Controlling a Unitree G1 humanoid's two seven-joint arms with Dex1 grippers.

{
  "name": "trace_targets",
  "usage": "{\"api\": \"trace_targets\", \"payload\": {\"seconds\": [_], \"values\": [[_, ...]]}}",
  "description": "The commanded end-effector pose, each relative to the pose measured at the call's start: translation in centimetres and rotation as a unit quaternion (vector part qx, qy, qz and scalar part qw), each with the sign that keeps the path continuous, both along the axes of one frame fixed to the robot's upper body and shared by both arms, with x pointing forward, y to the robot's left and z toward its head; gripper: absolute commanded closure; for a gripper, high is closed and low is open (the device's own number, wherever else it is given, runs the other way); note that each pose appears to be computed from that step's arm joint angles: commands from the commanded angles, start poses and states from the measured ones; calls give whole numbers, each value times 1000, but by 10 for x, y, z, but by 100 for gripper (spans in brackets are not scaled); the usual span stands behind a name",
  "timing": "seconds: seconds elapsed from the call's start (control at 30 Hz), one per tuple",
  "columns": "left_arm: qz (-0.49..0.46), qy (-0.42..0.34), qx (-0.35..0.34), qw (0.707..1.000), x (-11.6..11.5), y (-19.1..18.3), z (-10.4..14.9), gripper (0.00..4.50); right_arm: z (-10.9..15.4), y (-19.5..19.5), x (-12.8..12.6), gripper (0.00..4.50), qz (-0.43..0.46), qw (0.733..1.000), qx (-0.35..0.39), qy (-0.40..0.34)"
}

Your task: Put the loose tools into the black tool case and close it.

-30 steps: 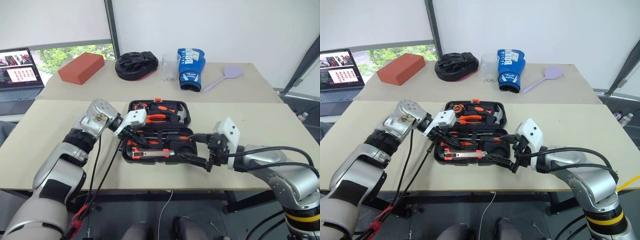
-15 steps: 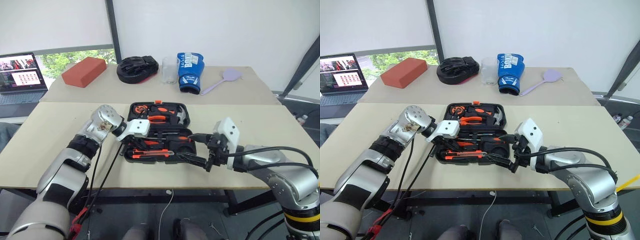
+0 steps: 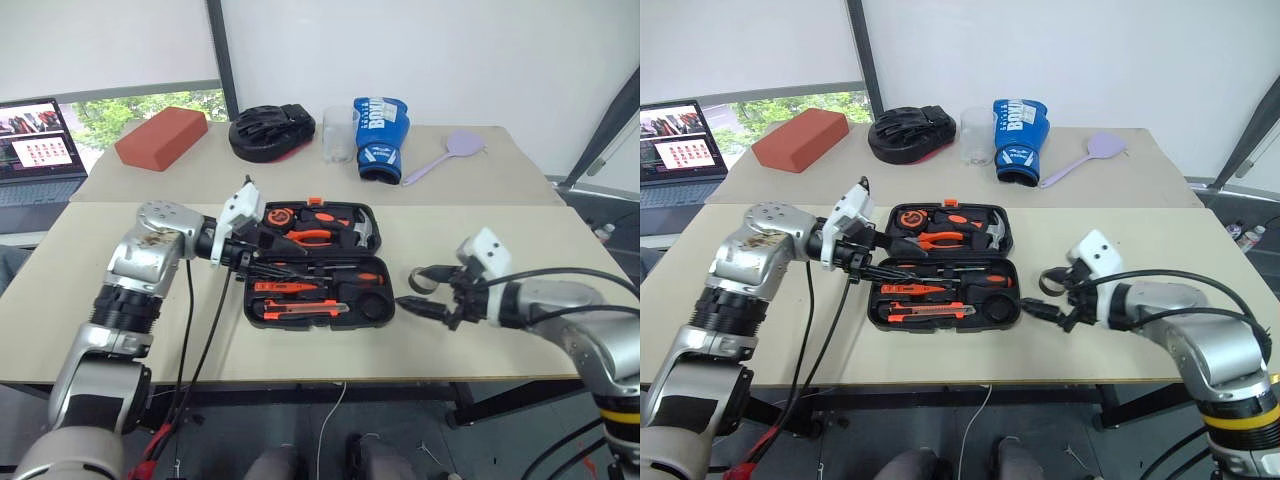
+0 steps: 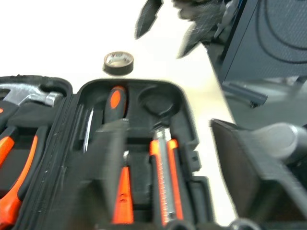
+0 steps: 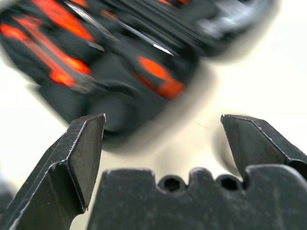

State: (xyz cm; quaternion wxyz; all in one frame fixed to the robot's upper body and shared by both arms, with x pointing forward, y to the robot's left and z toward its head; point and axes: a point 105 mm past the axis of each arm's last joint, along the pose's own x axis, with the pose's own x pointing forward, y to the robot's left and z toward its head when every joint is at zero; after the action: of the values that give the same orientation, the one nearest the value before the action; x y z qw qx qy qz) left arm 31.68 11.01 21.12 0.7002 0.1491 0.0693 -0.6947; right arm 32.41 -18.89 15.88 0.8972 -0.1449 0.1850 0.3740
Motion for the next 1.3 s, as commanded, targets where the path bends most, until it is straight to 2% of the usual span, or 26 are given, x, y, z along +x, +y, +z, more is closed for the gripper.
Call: {"api": "trace_targets", "payload": {"seconds": [0.03,0.27,0.4,0.47,0.6,0.73,0.9,1.07,1.2,1.27,1.3], "values": [[-23,-6,-39,999,-18,-8,24,6,-7,-6,16,0,14,999,-37,-3],[-10,-17,-28,999,-27,-11,22,6,-35,-7,43,0,-6,998,-56,24],[-1,-16,-23,1000,-30,-8,20,0,-38,-8,49,105,-12,999,-43,22],[5,-15,-22,1000,-30,-7,19,0,-34,-8,53,176,-19,999,-31,16],[5,-5,-11,1000,-32,-1,16,0,-14,-10,54,320,-9,1000,-12,-12],[5,-2,-5,1000,-32,1,13,0,4,0,41,446,32,999,17,-12],[-1,2,-1,1000,-33,-1,11,0,27,49,0,446,153,986,59,5],[-3,4,12,1000,-34,0,5,0,9,81,-29,446,212,977,10,10],[-2,2,14,1000,-34,1,4,0,-11,78,-22,446,178,983,-33,5],[-1,1,14,1000,-33,1,4,0,-19,75,-22,373,167,985,-34,20],[0,1,15,1000,-33,1,4,0,-20,74,-23,353,168,985,-31,26]]}}
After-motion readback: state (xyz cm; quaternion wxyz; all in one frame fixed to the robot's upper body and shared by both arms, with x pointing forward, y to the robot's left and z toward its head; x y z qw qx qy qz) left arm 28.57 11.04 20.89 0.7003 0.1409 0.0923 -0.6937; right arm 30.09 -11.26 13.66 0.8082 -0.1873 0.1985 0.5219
